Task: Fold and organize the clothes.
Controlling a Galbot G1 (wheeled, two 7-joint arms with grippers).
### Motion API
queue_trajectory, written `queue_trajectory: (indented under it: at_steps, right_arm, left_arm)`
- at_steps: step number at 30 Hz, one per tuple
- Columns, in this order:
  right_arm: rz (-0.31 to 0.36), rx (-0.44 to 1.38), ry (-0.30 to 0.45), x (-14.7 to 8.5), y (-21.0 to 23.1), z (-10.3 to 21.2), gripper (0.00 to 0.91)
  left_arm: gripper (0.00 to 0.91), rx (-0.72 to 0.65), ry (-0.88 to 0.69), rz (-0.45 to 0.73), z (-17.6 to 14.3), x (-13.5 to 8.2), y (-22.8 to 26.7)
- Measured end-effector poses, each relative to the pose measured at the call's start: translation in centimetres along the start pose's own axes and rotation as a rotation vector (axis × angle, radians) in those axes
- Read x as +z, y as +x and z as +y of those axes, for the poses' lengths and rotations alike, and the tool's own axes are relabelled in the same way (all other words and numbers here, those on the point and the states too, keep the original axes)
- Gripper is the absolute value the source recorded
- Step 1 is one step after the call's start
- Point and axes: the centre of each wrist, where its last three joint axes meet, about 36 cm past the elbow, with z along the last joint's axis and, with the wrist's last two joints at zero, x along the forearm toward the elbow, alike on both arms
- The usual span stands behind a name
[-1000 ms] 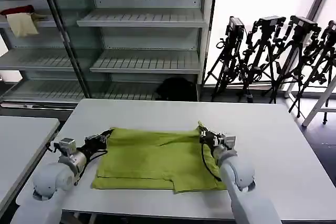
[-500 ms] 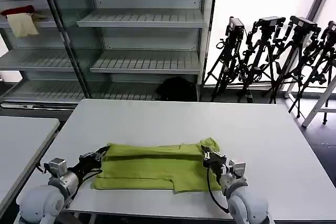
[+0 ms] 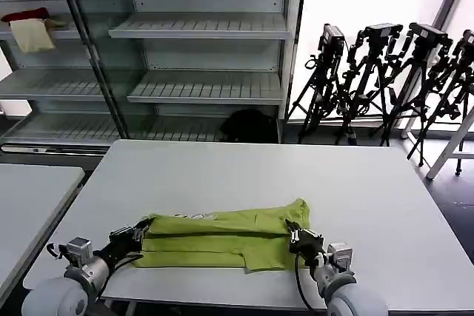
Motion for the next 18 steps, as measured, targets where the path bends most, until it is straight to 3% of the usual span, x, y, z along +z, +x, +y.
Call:
queue_trajectory:
  at_steps: [13,18]
  right_arm:
    - [-0.024,0.149,0.187,-0.4,0.7,-0.2,0.907]
    - [-0.049,0.193,0.225,-0.9,0.9,-1.1,0.907]
  left_arm:
    - [0.907,-0.049,-0.005,-0.022,-0.6,0.0,0.3]
    - [0.907,-0.073,0.001,-0.040,-0.9,0.1,0.5]
